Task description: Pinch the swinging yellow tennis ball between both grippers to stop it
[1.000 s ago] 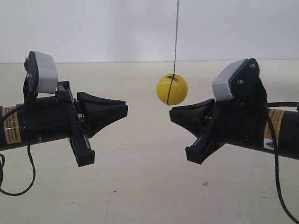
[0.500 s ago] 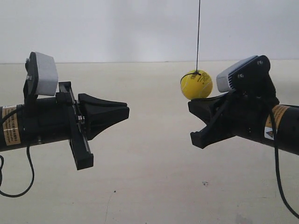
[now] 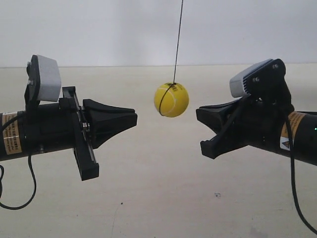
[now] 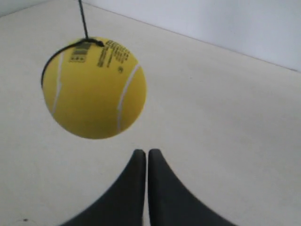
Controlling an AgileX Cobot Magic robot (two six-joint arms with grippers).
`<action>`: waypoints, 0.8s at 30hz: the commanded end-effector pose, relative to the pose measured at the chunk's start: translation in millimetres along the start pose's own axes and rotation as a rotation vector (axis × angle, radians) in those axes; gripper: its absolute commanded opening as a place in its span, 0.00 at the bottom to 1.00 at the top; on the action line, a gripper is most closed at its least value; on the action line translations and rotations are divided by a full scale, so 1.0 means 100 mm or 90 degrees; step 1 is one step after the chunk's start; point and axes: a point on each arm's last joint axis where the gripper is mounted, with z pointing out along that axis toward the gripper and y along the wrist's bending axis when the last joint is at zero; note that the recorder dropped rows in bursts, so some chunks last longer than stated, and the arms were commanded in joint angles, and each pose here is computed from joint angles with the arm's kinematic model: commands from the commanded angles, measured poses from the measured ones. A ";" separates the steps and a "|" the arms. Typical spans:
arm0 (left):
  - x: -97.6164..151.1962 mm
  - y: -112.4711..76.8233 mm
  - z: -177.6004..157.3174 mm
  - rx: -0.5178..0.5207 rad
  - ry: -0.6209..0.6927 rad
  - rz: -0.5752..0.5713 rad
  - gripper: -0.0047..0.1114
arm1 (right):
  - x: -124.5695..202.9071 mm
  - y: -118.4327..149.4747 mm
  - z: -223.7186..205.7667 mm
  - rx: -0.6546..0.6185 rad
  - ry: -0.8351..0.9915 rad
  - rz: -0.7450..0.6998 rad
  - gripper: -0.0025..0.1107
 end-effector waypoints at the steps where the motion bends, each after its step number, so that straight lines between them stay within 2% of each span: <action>1: -0.02 -0.02 0.02 0.015 -0.012 0.005 0.08 | -0.09 0.19 -0.03 -0.131 -0.051 -0.012 0.02; 4: -0.02 -0.03 0.02 0.017 -0.014 0.006 0.08 | -0.12 0.26 -0.05 -0.182 -0.071 -0.021 0.02; 11: -0.03 -0.03 0.02 0.018 -0.016 0.006 0.08 | -0.11 0.25 -0.04 -0.175 -0.065 -0.026 0.02; 21: -0.03 -0.03 0.02 0.017 -0.016 0.010 0.08 | -0.04 0.06 -0.01 -0.037 -0.012 -0.028 0.02; 24: -0.03 -0.03 0.02 0.017 -0.016 0.010 0.08 | -0.07 0.05 -0.03 -0.025 -0.018 -0.029 0.02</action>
